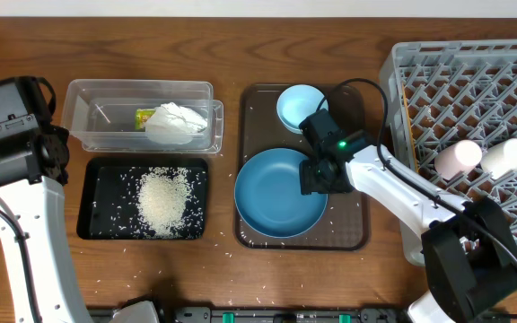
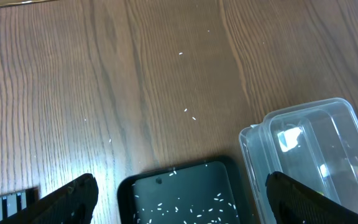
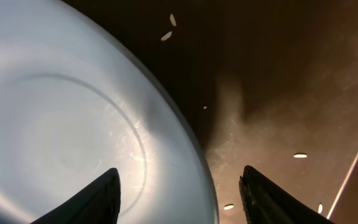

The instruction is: Sort waste into correct bins and load items into the dishwasher rack

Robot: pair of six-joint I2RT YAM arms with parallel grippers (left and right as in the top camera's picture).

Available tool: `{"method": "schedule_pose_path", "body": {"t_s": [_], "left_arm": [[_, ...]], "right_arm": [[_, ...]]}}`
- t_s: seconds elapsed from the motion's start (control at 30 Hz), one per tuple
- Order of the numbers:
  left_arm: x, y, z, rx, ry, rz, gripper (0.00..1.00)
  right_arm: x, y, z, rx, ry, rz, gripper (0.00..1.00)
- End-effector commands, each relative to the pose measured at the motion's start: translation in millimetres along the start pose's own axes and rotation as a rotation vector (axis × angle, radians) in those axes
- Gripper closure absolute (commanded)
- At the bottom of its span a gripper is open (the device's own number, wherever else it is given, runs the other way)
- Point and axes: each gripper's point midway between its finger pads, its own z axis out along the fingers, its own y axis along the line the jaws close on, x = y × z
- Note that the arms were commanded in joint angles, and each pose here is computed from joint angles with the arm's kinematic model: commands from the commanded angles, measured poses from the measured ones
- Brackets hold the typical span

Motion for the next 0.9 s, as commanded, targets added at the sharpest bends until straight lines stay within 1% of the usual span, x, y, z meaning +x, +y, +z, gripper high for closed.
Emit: {"method": "schedule_pose_path", "body": {"t_s": [0.0, 0.1, 0.27, 0.3, 0.4, 0.43, 0.53, 0.7, 0.87], "left_arm": [[-2.0, 1.7, 0.0, -0.009, -0.006, -0.004, 0.11], [-2.0, 1.7, 0.0, -0.009, -0.006, -0.004, 0.11], [-2.0, 1.7, 0.0, -0.009, -0.006, -0.004, 0.11], [-2.0, 1.7, 0.0, -0.009, -0.006, -0.004, 0.11], [-2.0, 1.7, 0.0, -0.009, -0.006, -0.004, 0.11], [-2.0, 1.7, 0.0, -0.009, -0.006, -0.004, 0.11], [-2.0, 1.7, 0.0, -0.009, -0.006, -0.004, 0.11], [-2.0, 1.7, 0.0, -0.009, -0.006, -0.004, 0.11], [-2.0, 1.7, 0.0, -0.009, -0.006, -0.004, 0.11]], "right_arm": [[2.5, -4.6, 1.7, 0.026, -0.004, 0.003, 0.42], [5.7, -6.4, 3.8, 0.030, 0.004, 0.003, 0.45], [13.2, -17.2, 8.6, 0.076, 0.017, 0.003, 0.53], [15.1, -20.8, 8.9, 0.092, 0.022, 0.003, 0.56], [21.2, -27.4, 7.8, 0.115, 0.049, 0.008, 0.69], [22.8, -29.2, 6.9, 0.121, 0.058, 0.011, 0.69], [25.9, -37.6, 3.0, 0.145, 0.084, 0.026, 0.66], [26.4, -60.6, -11.2, 0.220, 0.123, 0.066, 0.69], [24.9, -78.0, -32.7, 0.286, 0.156, 0.120, 0.68]]}}
